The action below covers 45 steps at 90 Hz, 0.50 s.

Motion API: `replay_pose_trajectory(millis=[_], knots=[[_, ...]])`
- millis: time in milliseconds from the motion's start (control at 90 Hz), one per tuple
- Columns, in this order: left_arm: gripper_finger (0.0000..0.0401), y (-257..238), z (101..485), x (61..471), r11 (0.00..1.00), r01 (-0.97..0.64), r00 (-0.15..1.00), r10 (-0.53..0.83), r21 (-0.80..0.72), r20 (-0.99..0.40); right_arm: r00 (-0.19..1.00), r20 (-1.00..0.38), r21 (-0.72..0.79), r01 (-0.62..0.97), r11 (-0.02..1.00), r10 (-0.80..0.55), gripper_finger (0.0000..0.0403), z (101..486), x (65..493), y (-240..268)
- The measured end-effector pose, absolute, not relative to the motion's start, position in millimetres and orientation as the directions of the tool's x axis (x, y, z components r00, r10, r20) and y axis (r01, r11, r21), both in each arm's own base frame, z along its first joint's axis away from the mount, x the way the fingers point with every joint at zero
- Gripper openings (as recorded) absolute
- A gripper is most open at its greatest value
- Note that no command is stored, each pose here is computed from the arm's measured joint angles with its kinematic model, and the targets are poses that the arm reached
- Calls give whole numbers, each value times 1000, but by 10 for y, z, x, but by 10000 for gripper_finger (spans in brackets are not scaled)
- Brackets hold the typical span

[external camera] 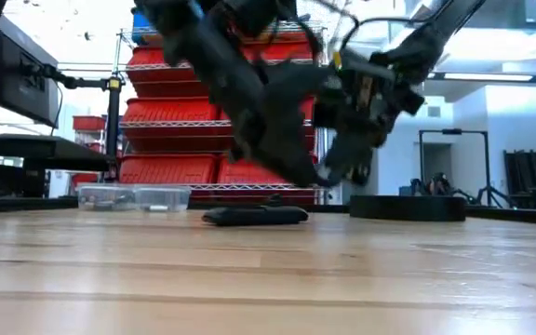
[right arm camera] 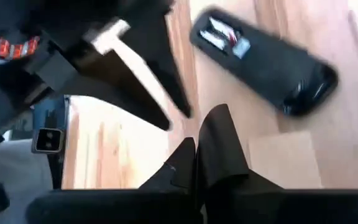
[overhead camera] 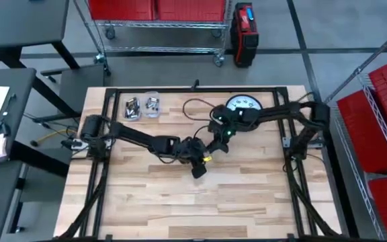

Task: Insert battery
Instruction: Close the remote battery compartment

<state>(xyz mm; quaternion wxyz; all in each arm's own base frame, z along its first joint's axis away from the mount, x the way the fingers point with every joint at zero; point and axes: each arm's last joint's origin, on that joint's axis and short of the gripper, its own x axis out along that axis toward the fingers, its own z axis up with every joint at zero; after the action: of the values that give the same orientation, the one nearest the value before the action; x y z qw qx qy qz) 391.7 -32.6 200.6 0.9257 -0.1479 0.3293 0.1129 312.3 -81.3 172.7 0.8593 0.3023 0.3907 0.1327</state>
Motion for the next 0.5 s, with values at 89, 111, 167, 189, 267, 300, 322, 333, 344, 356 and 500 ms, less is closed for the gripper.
replay_pose_trajectory(millis=[89, 111, 167, 189, 267, 300, 322, 333, 344, 356, 500], knots=[[65, -295, 2336, 3812, 941, -312, 755, 164, -129, -635, 718, -550, 610, -5, 793, 427, 2, 1979, 3104, -873], [65, -281, 2412, 3787, 943, -314, 756, 179, -109, -630, 732, -539, 606, -6, 796, 416, 2, 2044, 3095, -889], [65, -248, 2649, 3718, 948, -312, 781, 215, -67, -586, 761, -513, 599, -13, 801, 396, 2, 2188, 3074, -925], [65, -239, 2741, 3689, 950, -308, 794, 225, -54, -565, 774, -502, 595, -15, 804, 386, 2, 2249, 3065, -944], [65, -191, 3005, 3591, 953, -302, 828, 252, -20, -500, 808, -473, 589, -8, 808, 353, 1, 2434, 3034, -988], [65, -159, 3112, 3560, 951, -308, 844, 266, -15, -466, 822, -454, 590, -11, 808, 343, 1, 2526, 3025, -1002], [65, -134, 3176, 3537, 949, -316, 851, 277, -15, -446, 831, -442, 589, -16, 808, 338, 1, 2584, 3017, -1008], [65, -122, 3202, 3525, 947, -320, 854, 281, -16, -438, 836, -435, 588, -16, 809, 334, 1, 2613, 3013, -1016], [66, -105, 3225, 3512, 946, -325, 855, 286, -17, -432, 841, -428, 588, -18, 809, 330, 1, 2643, 3010, -1021], [66, -88, 3248, 3500, 944, -330, 856, 291, -17, -427, 846, -420, 587, -22, 809, 328, 1, 2673, 3007, -1023], [82, 180, 3511, 3371, 919, -392, 863, 350, -44, -365, 884, -381, 585, 4, 811, 270, 1, 2907, 2959, -1065]])
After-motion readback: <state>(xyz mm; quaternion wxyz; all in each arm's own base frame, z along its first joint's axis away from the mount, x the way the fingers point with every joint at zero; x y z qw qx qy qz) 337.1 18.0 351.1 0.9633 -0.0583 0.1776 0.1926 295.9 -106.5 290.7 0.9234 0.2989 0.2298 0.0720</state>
